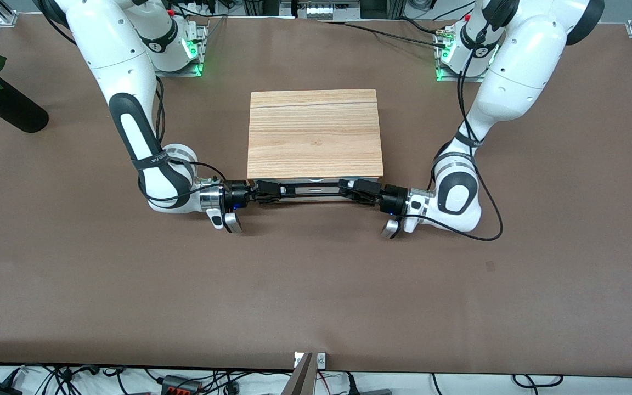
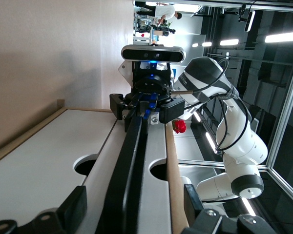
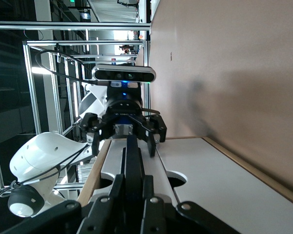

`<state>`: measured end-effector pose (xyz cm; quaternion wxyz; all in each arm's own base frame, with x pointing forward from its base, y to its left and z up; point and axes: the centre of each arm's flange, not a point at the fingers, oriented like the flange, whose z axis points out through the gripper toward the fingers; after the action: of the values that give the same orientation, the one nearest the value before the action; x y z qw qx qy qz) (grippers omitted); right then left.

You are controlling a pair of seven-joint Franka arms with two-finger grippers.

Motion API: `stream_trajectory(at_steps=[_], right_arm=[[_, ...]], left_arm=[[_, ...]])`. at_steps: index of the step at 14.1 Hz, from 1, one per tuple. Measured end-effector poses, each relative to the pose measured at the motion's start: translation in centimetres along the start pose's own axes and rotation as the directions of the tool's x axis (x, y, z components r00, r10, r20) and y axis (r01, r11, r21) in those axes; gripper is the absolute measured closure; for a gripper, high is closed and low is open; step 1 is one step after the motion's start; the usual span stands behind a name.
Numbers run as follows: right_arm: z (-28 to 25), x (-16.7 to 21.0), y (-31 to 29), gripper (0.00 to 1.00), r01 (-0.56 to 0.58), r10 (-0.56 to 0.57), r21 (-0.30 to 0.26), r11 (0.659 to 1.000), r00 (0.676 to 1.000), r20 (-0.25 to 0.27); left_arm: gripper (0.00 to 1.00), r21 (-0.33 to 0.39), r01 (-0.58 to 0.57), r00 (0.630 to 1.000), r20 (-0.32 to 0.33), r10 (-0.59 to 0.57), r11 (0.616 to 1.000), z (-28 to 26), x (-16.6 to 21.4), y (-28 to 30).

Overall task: Pull top drawer with both arms simultaneously
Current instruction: 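Close the left gripper and the right gripper on the black handle ends, then pull the handle outward with both grippers, sliding the drawer open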

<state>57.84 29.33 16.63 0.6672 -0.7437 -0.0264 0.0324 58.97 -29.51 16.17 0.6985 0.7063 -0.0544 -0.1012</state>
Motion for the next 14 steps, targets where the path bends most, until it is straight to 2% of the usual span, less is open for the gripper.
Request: stream_trajectory(at_steps=[1, 3, 4, 5, 7, 10, 14], right_arm=[[0.0, 0.0, 0.0, 0.81, 0.0, 0.0, 0.0, 1.0, 1.0, 0.0], [0.0, 0.0, 0.0, 0.81, 0.0, 0.0, 0.0, 1.0, 1.0, 0.0], [0.0, 0.0, -0.01, 0.81, 0.0, 0.0, 0.001, 1.0, 1.0, 0.0], [0.0, 0.0, -0.01, 0.81, 0.0, 0.0, 0.001, 1.0, 1.0, 0.0], [0.0, -0.01, -0.04, 0.81, 0.0, 0.0, 0.004, 1.0, 1.0, 0.001], [0.0, -0.01, 0.02, 0.81, 0.0, 0.0, 0.001, 1.0, 1.0, -0.001], [0.0, -0.01, 0.0, 0.81, 0.001, -0.001, 0.002, 1.0, 1.0, -0.001]], left_arm=[[0.17, -0.005, 0.002, 1.0, -0.005, -0.002, 1.0, 0.05, -0.04, -0.21], [0.4, -0.005, 0.002, 1.0, -0.008, -0.002, 1.0, -0.08, -0.05, -0.31], [0.48, -0.005, 0.002, 1.0, -0.009, -0.002, 1.0, -0.14, -0.05, -0.35], [0.48, -0.004, 0.003, 1.0, -0.01, -0.003, 1.0, -0.16, -0.06, -0.38], [0.67, 0.004, 0.009, 1.0, -0.021, -0.009, 1.0, -0.46, -0.15, -0.87], [0.82, 0.0, 0.0, 1.0, -0.028, 0.0, 1.0, -0.51, -0.07, -0.89], [0.85, 0.0, -0.015, 0.999, -0.028, 0.015, 1.0, -0.49, -0.07, -0.89]])
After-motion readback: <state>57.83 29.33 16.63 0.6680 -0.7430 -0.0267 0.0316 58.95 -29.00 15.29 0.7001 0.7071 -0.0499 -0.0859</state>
